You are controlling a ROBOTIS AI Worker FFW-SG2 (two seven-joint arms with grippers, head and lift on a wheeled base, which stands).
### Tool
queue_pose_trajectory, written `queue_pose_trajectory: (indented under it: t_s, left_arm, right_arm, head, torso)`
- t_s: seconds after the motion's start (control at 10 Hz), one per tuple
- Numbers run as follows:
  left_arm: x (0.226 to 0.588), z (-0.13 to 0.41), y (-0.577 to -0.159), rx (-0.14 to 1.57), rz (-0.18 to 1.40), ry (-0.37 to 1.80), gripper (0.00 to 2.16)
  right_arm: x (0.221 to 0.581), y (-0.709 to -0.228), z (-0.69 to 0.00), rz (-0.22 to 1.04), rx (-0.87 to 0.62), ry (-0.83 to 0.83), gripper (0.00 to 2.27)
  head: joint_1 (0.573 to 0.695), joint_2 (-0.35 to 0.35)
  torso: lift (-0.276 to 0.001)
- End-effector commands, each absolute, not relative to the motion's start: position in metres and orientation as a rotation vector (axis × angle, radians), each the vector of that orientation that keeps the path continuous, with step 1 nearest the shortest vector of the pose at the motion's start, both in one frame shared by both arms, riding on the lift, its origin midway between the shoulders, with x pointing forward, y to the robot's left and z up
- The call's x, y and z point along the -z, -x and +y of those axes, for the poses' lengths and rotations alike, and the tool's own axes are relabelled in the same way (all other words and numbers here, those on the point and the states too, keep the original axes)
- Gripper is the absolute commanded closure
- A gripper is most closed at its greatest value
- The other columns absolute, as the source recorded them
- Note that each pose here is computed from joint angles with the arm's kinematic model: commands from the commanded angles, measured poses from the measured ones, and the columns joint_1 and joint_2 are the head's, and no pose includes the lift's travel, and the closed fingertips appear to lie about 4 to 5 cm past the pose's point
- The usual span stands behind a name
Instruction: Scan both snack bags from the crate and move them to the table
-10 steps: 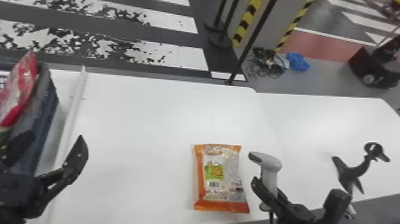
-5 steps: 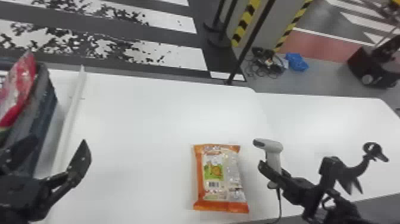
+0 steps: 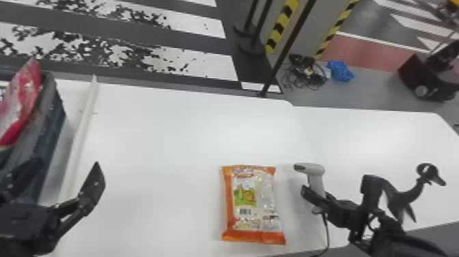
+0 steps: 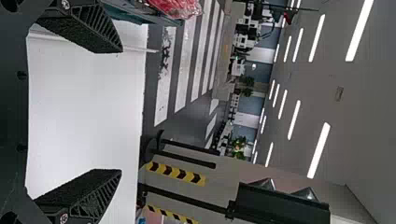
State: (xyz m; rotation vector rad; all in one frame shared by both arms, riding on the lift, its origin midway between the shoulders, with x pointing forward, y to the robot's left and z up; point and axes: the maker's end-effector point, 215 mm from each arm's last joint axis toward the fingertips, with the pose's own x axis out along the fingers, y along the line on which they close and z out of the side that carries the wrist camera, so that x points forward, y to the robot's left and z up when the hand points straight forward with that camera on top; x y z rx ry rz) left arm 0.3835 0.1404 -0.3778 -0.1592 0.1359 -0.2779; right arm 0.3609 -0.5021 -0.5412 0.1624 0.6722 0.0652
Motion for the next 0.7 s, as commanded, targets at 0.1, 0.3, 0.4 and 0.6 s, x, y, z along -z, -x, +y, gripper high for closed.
queue_pose_trajectory:
  t_s: [0.1,0.3,0.4,0.6]
  left_arm:
    - [0.374,0.138,-0.384,0.282,0.131,0.154,0.08]
    - [0.374,0.137,-0.384,0.286,0.142,0.152,0.08]
    - [0.373,0.134,-0.384,0.291,0.144,0.153,0.08]
    - [0.371,0.133,-0.382,0.293,0.144,0.152,0.08]
  right_arm:
    - [0.567,-0.356,-0.521,0.767,-0.039,-0.174,2.12]
    - [0.571,-0.357,-0.517,0.782,-0.049,-0.153,2.11]
    - [0.576,-0.355,-0.514,0.803,-0.056,-0.149,1.81]
    - [0.587,-0.346,-0.505,0.856,-0.065,-0.169,0.40]
  head:
    - [0.695,-0.350]
    - [0.695,-0.350]
    - [0.695,-0.350]
    - [0.695,-0.350]
  torso:
    - [-0.087]
    - [-0.087]
    - [-0.087]
    - [-0.087]
